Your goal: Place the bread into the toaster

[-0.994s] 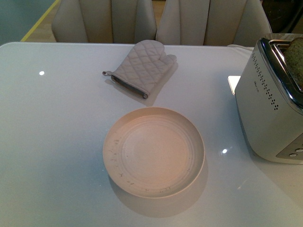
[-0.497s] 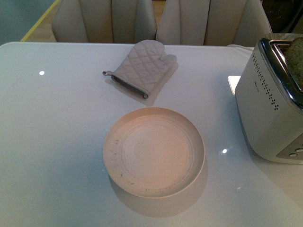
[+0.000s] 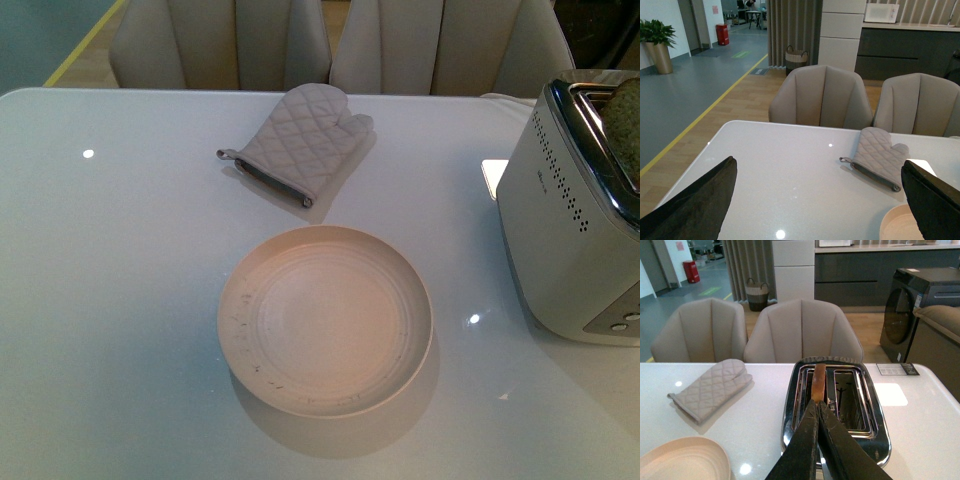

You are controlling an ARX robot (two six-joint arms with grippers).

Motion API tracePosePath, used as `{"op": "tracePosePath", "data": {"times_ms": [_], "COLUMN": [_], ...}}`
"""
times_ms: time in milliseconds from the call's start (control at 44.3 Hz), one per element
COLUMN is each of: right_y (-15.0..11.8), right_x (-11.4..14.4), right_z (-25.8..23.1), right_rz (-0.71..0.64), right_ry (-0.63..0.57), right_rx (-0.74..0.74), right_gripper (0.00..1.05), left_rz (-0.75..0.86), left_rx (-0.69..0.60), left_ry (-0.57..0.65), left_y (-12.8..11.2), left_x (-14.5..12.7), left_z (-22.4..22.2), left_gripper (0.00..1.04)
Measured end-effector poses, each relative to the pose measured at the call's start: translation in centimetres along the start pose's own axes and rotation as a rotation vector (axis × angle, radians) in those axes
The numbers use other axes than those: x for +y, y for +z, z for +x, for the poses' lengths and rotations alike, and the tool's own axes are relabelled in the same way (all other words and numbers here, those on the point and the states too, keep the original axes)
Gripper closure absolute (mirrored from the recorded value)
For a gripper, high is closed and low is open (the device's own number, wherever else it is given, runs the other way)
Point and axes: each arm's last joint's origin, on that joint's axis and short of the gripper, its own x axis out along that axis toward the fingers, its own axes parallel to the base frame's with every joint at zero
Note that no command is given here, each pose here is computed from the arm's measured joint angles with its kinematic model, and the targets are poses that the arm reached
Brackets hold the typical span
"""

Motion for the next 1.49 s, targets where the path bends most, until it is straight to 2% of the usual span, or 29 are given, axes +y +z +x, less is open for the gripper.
{"op": "tracePosePath", "data": {"times_ms": [835,903,1287,1490], "right_y": [-0.3,-0.3,-0.3,-0.3], "right_x": [0.0,0.0,0.0,0.0], "right_z": [-2.2,-2.2,-2.2,-2.2], "right_rz": [0.0,-0.002,-0.002,-0.002], "right_ry": [0.0,0.0,0.0,0.0], "right_rx": [0.008,0.006,0.006,0.006], "right_gripper": [1.03,0.91,0.08,0.09], "left_rz": [0.0,0.0,0.0,0.0], "left_rx": [0.0,0.0,0.0,0.0], "left_ry": [0.0,0.0,0.0,0.0], "left_y": [0.0,0.0,0.0,0.0], "left_x": [0.0,0.0,0.0,0.0], "left_z": [0.0,0.0,0.0,0.0], "left_gripper": [0.07,0.07,0.07,0.07]}}
